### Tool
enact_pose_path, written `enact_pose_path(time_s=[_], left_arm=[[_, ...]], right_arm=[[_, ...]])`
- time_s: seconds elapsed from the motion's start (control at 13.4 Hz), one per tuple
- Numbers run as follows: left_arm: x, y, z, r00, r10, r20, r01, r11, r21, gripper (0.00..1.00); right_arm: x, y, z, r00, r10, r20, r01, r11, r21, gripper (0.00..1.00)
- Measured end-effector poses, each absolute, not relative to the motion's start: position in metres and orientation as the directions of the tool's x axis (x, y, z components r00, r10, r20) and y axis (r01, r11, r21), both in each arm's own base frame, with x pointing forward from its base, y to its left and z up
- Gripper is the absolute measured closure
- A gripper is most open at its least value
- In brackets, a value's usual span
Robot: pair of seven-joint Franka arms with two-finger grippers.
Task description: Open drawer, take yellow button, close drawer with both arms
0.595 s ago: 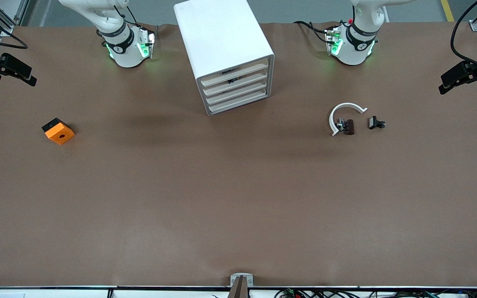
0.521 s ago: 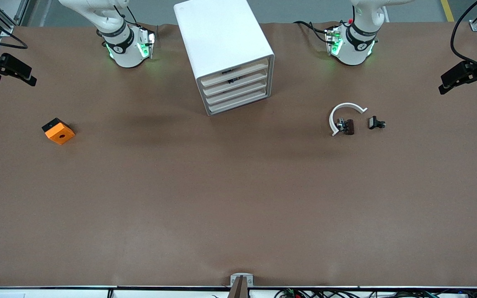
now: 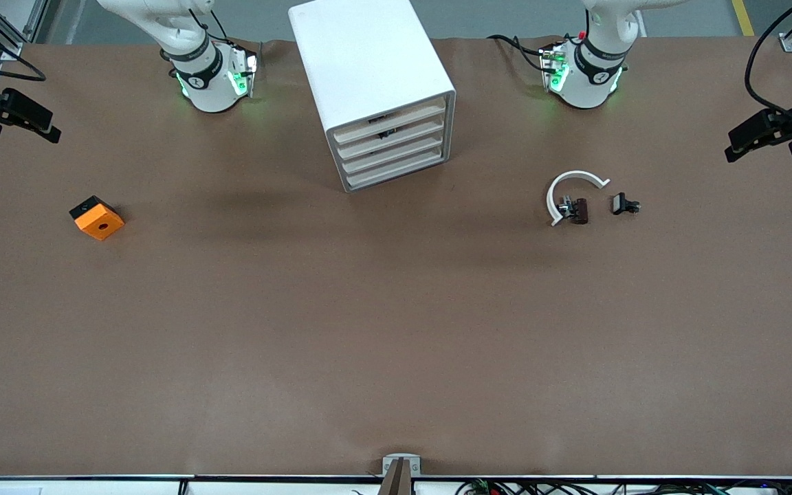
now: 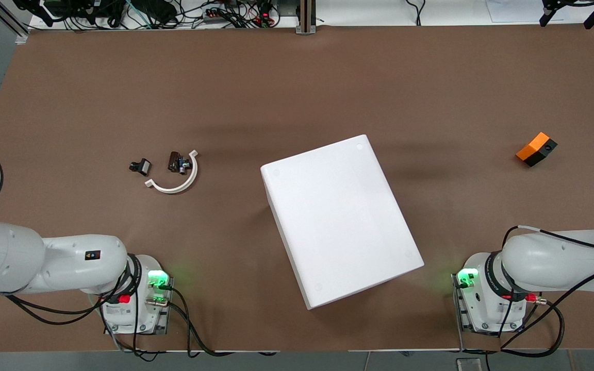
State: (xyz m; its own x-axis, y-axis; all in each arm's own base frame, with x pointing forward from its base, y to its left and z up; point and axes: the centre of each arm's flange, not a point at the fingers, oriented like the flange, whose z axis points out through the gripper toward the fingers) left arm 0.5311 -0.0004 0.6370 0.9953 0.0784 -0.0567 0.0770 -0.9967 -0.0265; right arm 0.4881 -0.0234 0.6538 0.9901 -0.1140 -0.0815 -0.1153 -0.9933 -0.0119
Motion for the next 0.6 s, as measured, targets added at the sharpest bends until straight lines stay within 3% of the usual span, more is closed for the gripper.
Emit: enact_pose_path(time_s=[0.6], left_arm=[[0.590,-0.016,0.526,0.958,0.146,-0.246,0.168,-0.983,0.068,0.00]], right_arm=[[0.488,-0.023,0.654,0.990,-0.114,-0.081,-0.115,-0.993,-0.012,0.00]])
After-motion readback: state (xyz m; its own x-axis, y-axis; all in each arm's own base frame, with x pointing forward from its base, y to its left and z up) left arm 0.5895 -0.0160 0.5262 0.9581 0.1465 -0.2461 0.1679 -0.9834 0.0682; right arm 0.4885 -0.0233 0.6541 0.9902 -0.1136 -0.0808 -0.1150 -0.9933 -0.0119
